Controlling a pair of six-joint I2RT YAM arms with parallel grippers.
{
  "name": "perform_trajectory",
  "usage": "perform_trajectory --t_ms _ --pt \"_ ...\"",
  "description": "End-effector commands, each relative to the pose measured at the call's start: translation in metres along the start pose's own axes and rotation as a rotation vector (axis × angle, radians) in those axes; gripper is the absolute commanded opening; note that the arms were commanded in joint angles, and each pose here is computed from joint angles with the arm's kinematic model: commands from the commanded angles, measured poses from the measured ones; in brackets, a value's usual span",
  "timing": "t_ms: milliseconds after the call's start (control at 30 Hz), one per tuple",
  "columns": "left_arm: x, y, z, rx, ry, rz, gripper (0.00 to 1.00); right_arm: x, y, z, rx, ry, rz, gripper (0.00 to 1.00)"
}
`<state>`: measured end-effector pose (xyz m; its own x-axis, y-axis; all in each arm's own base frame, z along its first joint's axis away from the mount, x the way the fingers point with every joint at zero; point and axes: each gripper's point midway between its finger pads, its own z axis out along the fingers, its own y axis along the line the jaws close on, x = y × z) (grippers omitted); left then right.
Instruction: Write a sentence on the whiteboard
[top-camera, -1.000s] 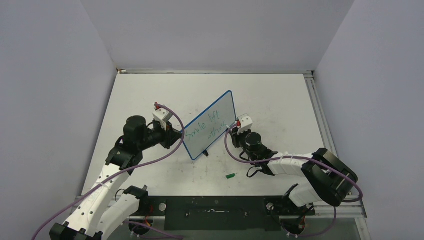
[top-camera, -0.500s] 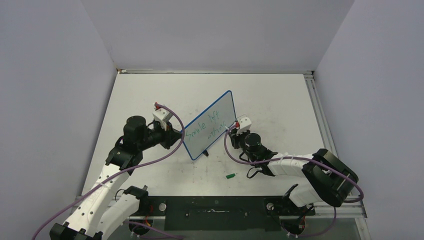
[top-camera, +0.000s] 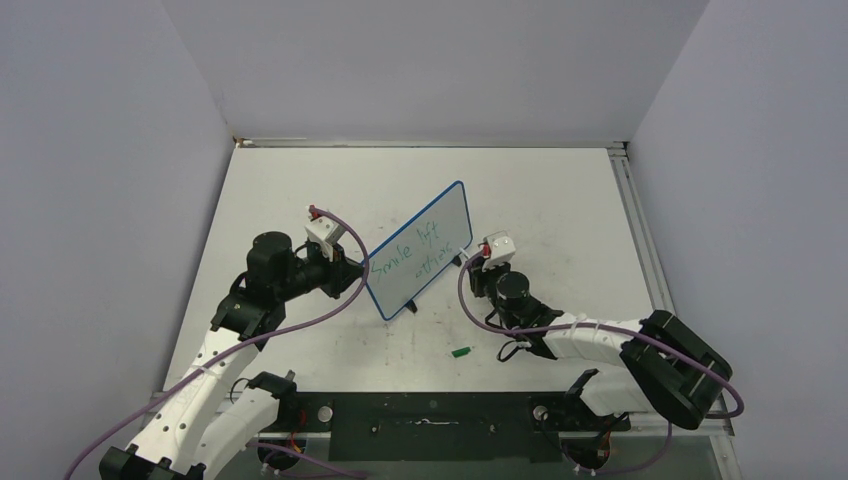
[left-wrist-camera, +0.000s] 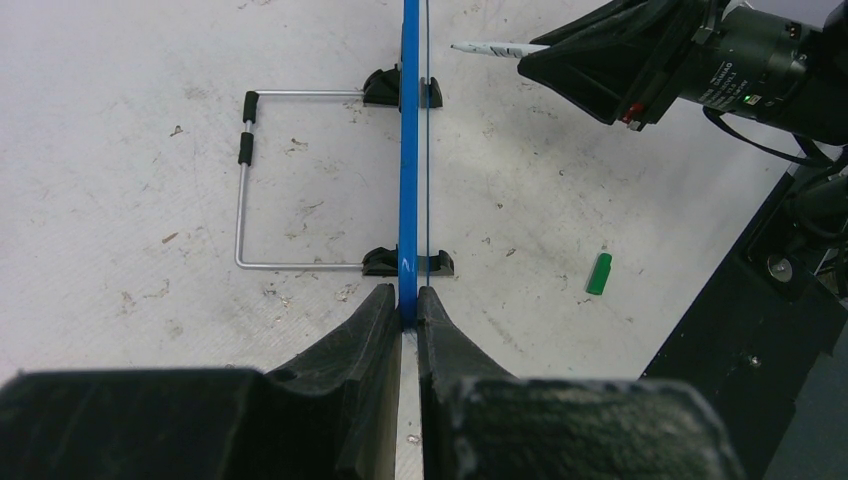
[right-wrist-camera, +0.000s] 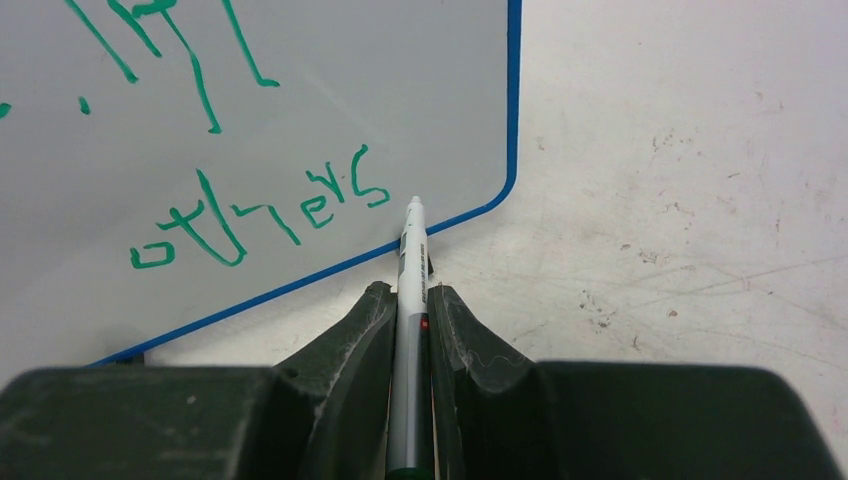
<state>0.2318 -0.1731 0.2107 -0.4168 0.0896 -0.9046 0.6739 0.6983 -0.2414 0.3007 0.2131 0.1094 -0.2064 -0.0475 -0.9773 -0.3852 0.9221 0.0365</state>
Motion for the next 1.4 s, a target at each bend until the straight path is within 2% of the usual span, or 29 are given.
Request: perform_trajectory --t_ms 0,1367 --pt "0.001 0.0 -0.003 -0.009 0.013 0.0 0.0 -0.011 0.006 0.01 -0.017 -0.04 0.031 0.05" --pt "0.001 0.0 -0.003 -0.008 0.014 -0.002 0.0 -0.009 0.013 0.03 -0.038 -0.071 0.059 0.05"
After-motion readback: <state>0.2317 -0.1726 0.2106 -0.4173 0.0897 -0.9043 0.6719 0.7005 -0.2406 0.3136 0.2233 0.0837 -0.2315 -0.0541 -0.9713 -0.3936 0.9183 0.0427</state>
